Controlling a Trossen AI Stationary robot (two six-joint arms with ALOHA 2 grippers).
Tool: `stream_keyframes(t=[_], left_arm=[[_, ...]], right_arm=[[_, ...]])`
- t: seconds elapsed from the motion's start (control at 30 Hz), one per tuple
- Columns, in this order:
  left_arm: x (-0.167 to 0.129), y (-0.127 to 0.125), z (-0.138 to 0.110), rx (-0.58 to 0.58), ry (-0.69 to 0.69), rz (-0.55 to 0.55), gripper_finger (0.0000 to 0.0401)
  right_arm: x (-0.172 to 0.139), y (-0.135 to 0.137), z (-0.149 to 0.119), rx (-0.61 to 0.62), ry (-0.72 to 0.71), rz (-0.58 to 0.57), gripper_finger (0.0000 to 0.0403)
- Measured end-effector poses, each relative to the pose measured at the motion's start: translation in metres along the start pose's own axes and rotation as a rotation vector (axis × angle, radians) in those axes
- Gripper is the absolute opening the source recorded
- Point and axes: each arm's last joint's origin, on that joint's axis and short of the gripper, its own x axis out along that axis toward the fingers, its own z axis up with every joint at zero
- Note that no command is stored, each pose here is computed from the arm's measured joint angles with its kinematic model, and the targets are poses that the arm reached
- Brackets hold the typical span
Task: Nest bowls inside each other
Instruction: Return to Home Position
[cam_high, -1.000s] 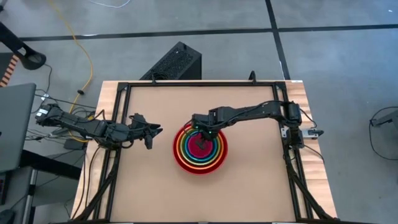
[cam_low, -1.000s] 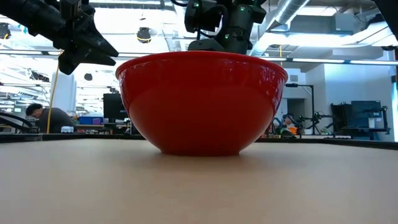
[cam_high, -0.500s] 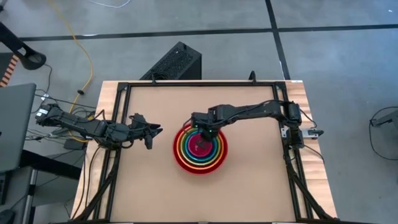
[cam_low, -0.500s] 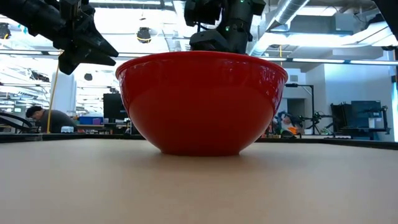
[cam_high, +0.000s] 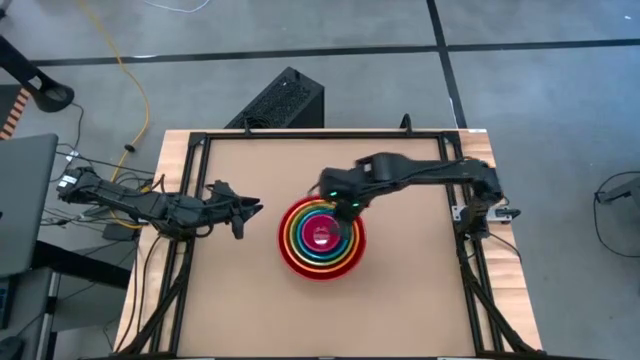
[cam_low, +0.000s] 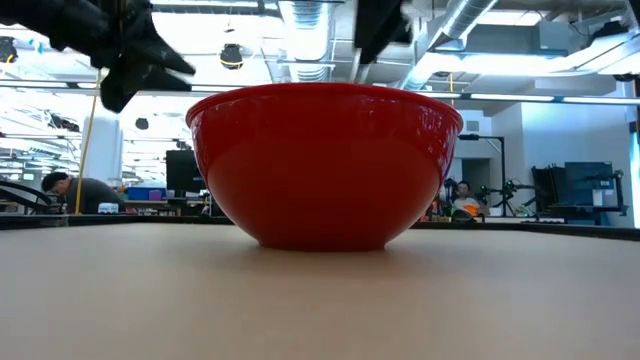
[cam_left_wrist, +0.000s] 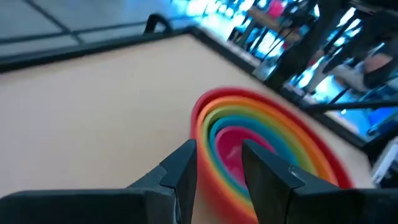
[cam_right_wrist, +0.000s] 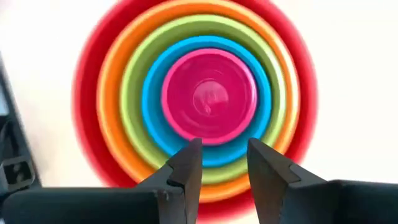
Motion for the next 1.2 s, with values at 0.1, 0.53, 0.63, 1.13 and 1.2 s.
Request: stream_keyframes(t=[0.1,0.53,0.63,1.13,1.2], left_arm=[[-0.003,-0.003,0.008,0.002,-0.060,-0.042,0.0114],[-0.032,-0.003,0.040,0.042,-0.289,-0.217,0.0114],[-0.037,-0.001,0.043,0.081,-0.316,-0.215,0.0114],[-0.025,0.012,0.010,0.105,-0.226,-0.179,0.0114],[-0.022,0.016,0.001,0.075,-0.220,-0.184,0.0114]], right_arm=[[-0.038,0.000,-0.015,-0.084,-0.056,0.017,0.0131],[-0.086,-0.018,-0.114,-0.308,-0.573,0.228,0.0131],[-0.075,-0.036,-0.139,-0.265,-0.703,0.260,0.0131],[-0.017,-0.101,-0.241,0.002,-1.029,0.366,0.0131],[-0.007,-0.106,-0.251,0.029,-1.045,0.387,0.0131]])
